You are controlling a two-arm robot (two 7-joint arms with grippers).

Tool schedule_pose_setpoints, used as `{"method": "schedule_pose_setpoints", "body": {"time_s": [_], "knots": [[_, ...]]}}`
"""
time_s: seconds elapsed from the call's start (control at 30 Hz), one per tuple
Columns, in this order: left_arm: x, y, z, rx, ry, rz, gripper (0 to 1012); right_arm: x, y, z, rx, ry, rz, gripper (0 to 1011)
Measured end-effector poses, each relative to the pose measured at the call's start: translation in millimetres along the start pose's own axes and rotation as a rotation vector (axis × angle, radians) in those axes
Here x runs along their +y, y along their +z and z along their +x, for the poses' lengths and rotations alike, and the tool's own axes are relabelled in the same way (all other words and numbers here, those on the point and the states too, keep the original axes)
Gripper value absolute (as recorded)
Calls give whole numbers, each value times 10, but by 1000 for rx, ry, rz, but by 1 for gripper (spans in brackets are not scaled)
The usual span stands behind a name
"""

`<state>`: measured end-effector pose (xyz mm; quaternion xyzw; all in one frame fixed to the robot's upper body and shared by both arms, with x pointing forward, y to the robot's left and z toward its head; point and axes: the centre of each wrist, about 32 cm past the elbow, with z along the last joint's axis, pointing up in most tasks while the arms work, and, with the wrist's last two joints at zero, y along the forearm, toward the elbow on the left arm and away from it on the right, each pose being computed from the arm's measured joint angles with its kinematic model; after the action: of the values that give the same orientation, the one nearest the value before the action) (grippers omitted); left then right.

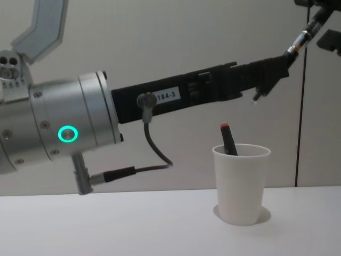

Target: Place the pen into the pen holder.

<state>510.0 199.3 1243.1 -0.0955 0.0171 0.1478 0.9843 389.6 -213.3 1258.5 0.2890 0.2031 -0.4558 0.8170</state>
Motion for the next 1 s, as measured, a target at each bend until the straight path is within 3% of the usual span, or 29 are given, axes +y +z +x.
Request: {"method": "schedule_pose_setpoints", "body": {"time_s": [0.1,0.33,0.6,1.0], "knots": [[0,0,0,0,0,0,182,-1,1,0,1,0,0,660],[0,0,0,0,0,0,182,-2,4,0,2,-1,2,393],[0,0,0,0,0,0,182,-3,6,-3,2,0,3,166],[0,0,0,0,0,0,181,-3,7,-3,3,0,4,149]]}}
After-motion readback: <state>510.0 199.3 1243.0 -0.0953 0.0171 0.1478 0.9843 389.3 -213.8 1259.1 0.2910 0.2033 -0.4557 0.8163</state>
